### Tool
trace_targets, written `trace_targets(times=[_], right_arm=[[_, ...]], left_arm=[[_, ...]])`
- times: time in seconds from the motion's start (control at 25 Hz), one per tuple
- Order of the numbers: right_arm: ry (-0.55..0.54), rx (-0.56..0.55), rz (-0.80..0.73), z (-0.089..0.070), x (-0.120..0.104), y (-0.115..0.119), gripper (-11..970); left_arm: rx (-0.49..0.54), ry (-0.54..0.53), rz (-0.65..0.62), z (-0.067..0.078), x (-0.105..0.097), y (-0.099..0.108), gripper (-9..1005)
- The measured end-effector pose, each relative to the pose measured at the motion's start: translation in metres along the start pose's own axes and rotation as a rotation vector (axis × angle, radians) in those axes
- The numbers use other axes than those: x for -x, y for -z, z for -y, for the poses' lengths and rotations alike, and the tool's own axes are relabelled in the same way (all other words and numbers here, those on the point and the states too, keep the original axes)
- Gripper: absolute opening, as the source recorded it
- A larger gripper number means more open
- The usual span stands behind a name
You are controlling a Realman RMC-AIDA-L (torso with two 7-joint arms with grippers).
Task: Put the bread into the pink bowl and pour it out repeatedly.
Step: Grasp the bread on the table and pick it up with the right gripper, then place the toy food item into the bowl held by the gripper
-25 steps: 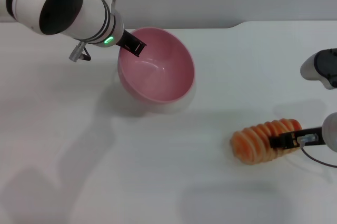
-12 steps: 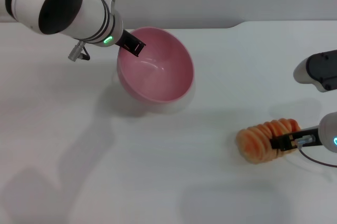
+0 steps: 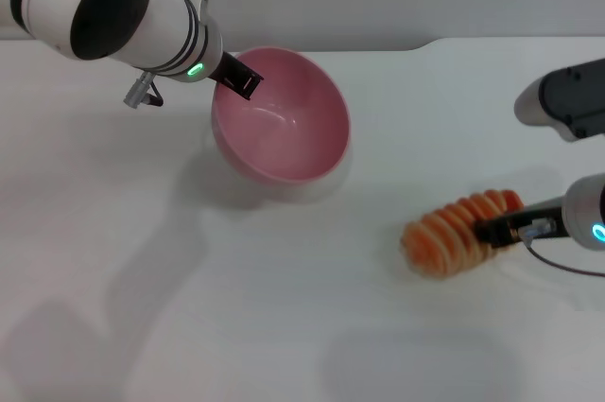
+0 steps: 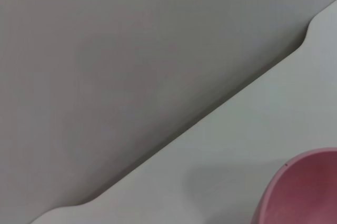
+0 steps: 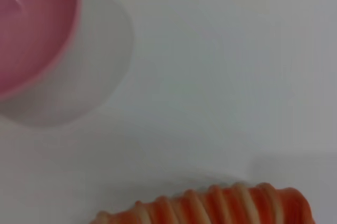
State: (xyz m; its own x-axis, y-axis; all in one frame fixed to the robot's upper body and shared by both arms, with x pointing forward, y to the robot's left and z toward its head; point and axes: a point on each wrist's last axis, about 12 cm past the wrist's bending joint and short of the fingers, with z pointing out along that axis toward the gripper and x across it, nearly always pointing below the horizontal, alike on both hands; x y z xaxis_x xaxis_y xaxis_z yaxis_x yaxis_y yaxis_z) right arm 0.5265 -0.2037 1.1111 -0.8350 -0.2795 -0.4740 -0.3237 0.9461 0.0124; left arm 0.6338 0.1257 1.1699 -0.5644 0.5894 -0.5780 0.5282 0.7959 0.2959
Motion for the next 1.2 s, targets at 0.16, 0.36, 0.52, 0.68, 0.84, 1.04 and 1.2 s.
trace_targets(times=[0.16,0.36,0.52,0.68,0.84,1.04,1.2], right_arm=[[0.030,-0.010,0.057,-0.004,0.013,0.016,376],[0.073,-0.038,0.131,-0.009,0.026,0.044,337],[0.088,-0.069,0.203,-0.010,0.035,0.069,291],[0.101,-0.070,0.290,-0.014,0.048,0.090,237],[0.127,-0.066,0.344,-0.019,0.060,0.097,195],[0.148,-0.054,0.350,-0.024,0.070,0.089,156],[0.160,-0.028,0.320,-0.029,0.073,0.074,135]], left_arm=[[0.000,0.001,-0.001,0.000,0.000,0.000,140],[-0.002,0.001,-0.002,0.001,-0.001,0.000,140],[-0.023,0.009,-0.002,0.005,-0.001,-0.001,141],[-0.050,-0.001,-0.003,0.012,-0.001,-0.001,141],[-0.089,-0.003,0.003,0.023,0.001,-0.001,142],[-0.132,-0.014,0.024,0.034,0.005,0.004,142],[-0.154,-0.016,0.039,0.041,0.008,0.007,142]])
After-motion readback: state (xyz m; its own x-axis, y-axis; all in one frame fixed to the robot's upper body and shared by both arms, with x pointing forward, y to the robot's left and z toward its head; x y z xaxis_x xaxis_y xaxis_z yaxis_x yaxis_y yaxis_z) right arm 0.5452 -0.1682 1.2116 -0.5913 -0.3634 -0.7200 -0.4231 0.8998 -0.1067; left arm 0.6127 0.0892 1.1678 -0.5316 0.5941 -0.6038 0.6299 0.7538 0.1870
